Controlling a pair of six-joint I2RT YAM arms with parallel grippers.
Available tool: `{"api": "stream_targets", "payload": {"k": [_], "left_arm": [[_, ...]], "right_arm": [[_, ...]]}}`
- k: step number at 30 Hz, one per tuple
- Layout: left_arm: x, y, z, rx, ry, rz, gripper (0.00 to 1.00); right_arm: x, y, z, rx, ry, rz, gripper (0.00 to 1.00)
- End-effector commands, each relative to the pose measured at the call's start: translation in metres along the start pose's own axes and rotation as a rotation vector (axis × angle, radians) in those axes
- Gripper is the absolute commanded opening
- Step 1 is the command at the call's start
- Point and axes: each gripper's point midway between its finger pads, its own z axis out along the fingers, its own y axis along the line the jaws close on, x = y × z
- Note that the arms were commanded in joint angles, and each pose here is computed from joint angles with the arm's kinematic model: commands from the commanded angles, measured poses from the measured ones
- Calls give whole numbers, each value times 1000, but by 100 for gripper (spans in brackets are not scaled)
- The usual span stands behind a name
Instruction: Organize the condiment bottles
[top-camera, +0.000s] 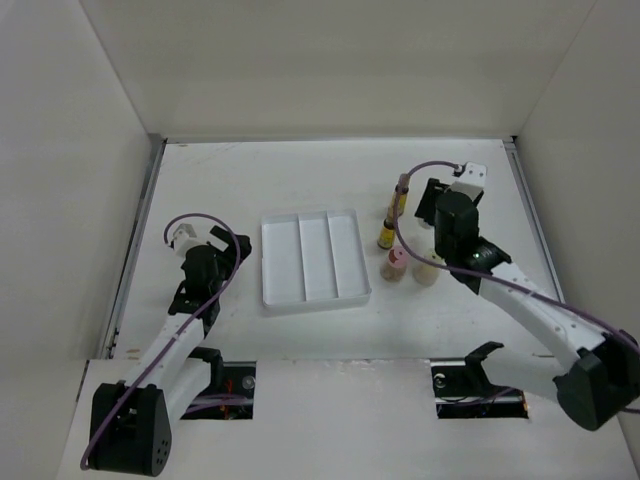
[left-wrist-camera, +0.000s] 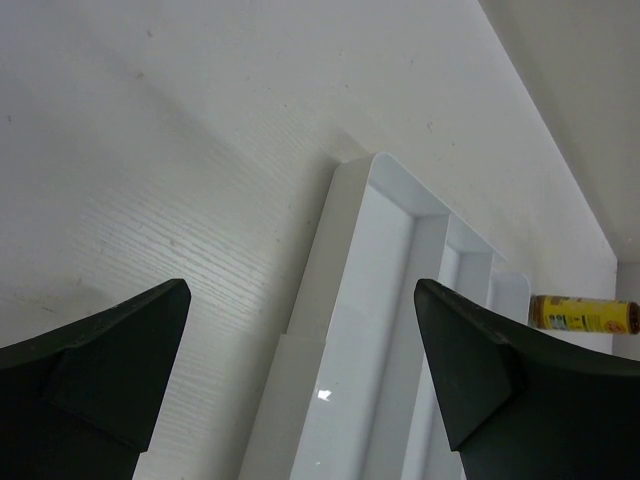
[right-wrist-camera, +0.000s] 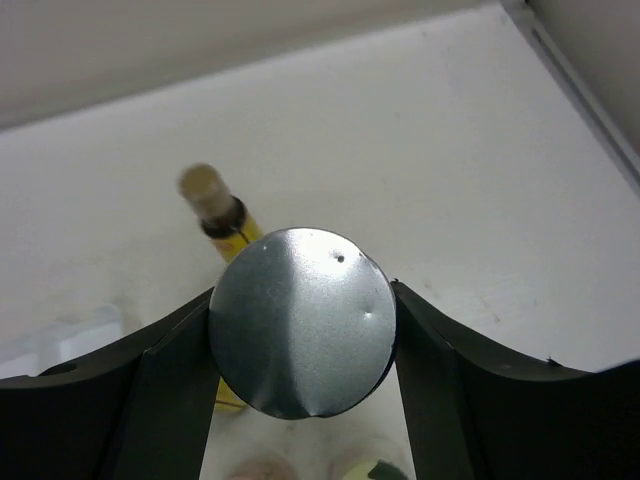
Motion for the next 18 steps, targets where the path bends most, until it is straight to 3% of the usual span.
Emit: {"api": "stream_targets", "payload": {"k": [1, 5, 10, 18], "left_arm": [[-9, -10, 0, 38, -41, -1, 100], [-10, -6, -1, 25, -43, -19, 100], [-6, 9, 1, -18, -30, -49, 100], [-4, 23, 0, -44, -12, -70, 100]], "right_arm": [[-107, 26, -50, -98, -309, 166, 47], [-123, 107, -89, -380, -314, 175, 48], [-86, 234, -109, -695, -185, 132, 48], [-8, 350, -105, -824, -48, 7, 48]]}}
